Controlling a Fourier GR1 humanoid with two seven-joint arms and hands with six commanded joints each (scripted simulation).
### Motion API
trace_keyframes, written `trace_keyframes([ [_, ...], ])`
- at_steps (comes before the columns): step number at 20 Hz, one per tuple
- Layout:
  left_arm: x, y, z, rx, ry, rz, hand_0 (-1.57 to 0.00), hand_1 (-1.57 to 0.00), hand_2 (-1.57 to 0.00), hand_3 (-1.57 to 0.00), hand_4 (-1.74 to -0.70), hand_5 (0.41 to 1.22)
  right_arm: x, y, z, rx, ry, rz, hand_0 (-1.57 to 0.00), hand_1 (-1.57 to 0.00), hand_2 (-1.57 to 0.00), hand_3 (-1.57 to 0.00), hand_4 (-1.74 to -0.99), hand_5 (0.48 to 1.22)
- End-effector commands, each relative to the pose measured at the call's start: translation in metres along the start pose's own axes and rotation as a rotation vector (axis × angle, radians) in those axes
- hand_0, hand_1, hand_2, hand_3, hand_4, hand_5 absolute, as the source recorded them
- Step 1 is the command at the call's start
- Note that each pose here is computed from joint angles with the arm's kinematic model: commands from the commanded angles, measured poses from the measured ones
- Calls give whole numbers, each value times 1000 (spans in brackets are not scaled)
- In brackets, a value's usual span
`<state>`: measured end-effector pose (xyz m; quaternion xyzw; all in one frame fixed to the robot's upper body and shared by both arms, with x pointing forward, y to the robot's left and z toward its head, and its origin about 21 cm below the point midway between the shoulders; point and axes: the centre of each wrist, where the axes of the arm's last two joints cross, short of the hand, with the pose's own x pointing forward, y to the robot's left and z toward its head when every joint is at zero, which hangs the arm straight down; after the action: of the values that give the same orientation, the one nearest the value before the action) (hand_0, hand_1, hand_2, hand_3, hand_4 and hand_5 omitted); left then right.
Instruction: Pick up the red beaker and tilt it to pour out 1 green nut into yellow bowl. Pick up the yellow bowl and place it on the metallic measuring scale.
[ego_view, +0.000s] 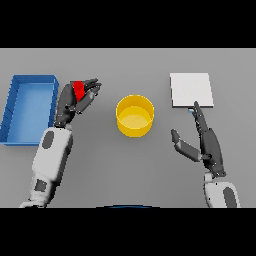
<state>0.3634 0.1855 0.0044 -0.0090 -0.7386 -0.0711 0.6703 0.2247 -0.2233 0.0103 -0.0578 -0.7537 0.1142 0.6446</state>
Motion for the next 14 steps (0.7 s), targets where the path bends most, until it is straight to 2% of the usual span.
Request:
trace_keyframes([
  [1, 5, -2, -1, -20, -19, -19, -1548, -1549, -1551, -1542, -1714, 1132, 2, 1, 0, 0, -3, -1, 1, 1, 1, 1, -1227, 647],
  [8, 28, 9, -20, -69, -17, -181, -1556, -1557, -1558, -1553, -1724, 1139, 2, 2, -7, -11, -32, 37, 1, 1, 1, 1, -1219, 661],
  [11, 38, 10, -28, -127, -27, -330, -1563, -1564, -1564, -1562, -1732, 1129, 2, 2, -6, -12, -18, 50, 1, 1, 1, 1, -1202, 662],
  [14, 54, 2, -32, -221, -33, -530, -1567, -1567, -1568, -1566, -1737, 1120, 4, 1, -6, -10, -19, 58, 1, 1, 1, 1, -1190, 658],
])
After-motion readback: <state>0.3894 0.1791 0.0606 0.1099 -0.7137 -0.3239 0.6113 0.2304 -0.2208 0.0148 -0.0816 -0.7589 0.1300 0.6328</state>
